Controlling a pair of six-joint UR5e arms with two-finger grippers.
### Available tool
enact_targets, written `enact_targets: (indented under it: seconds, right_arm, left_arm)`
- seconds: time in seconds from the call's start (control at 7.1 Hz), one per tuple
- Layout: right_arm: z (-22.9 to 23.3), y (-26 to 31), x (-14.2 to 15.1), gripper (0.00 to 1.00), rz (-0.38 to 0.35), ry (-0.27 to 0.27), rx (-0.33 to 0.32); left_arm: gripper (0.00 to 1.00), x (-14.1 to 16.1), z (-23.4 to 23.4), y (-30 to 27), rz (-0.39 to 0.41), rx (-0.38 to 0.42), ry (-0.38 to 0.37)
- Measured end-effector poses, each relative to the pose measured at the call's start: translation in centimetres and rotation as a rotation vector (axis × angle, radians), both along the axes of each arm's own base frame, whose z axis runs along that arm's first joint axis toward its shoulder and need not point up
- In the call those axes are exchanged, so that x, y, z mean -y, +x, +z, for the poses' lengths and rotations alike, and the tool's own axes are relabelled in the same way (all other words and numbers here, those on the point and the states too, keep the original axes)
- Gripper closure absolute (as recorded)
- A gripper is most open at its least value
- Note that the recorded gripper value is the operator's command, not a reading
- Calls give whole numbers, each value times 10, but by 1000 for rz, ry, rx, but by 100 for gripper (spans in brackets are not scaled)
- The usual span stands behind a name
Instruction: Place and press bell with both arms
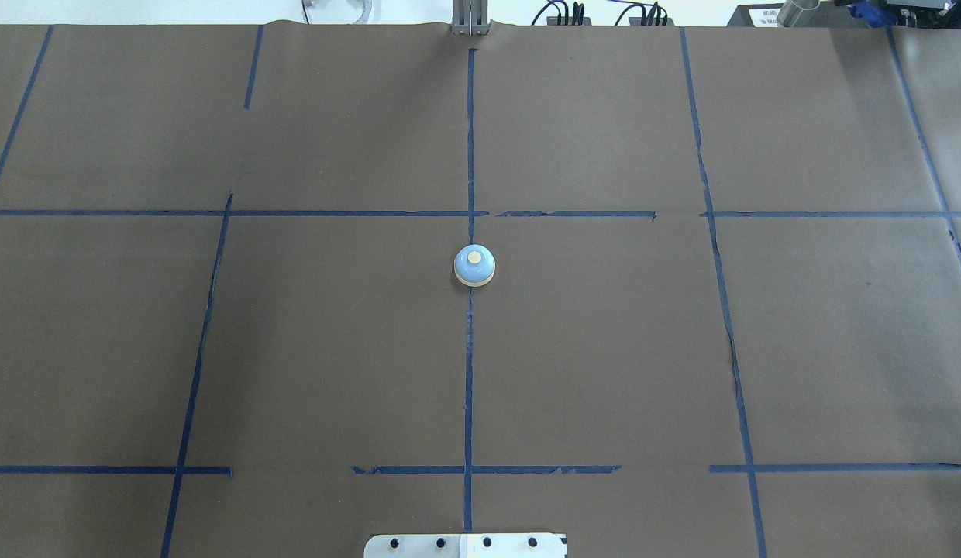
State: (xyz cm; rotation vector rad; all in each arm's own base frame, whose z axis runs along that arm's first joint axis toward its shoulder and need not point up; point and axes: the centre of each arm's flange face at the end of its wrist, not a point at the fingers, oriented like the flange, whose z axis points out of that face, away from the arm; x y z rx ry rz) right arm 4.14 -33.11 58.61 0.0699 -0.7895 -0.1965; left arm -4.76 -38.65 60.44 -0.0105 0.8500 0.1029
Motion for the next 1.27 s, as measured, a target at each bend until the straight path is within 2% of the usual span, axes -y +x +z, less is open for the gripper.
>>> enact_targets:
  seconds: [0.42, 1.27]
  right_arm:
    - [4, 0, 0, 0, -2, -7, 0]
    - [4, -1, 1, 0, -3, -6, 1]
  left_arm:
    - [0, -13, -2, 0, 1, -5, 10]
    - [0, -23, 8, 0, 4, 15, -21]
